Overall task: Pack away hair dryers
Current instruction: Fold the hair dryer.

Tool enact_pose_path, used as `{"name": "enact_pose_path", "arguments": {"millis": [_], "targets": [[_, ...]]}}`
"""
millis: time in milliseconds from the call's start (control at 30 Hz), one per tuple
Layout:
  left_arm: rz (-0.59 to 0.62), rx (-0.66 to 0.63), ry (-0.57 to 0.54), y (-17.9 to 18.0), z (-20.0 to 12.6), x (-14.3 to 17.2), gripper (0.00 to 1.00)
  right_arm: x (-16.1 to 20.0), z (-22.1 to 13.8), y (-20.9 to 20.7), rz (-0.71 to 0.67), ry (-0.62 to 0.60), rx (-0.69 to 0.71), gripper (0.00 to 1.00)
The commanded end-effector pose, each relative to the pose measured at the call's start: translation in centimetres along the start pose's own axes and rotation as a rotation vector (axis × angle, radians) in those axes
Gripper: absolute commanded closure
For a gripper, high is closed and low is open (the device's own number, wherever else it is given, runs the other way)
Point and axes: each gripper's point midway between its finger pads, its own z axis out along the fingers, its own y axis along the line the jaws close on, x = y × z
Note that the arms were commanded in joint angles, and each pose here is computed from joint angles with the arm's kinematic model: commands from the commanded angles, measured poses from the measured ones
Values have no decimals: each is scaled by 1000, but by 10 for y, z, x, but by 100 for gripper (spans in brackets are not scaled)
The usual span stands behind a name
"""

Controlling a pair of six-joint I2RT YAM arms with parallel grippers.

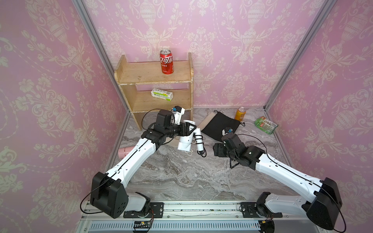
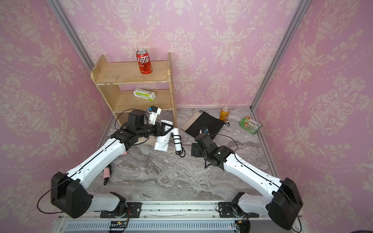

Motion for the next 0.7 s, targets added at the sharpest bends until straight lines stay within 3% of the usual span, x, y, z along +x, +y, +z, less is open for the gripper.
{"name": "enact_pose_path", "arguments": {"millis": [0,533,667], "targets": [[11,115,-78,-29,-9,-23,77,-21,6,29,-58,-23,-89,22],[-36,191,-95,-30,8,-26,77,-19,12,119,-188,-14,-223,23],[-24,178,-94,-30,4,-26,77,-14,17,105,-181,3,-154,23]]}}
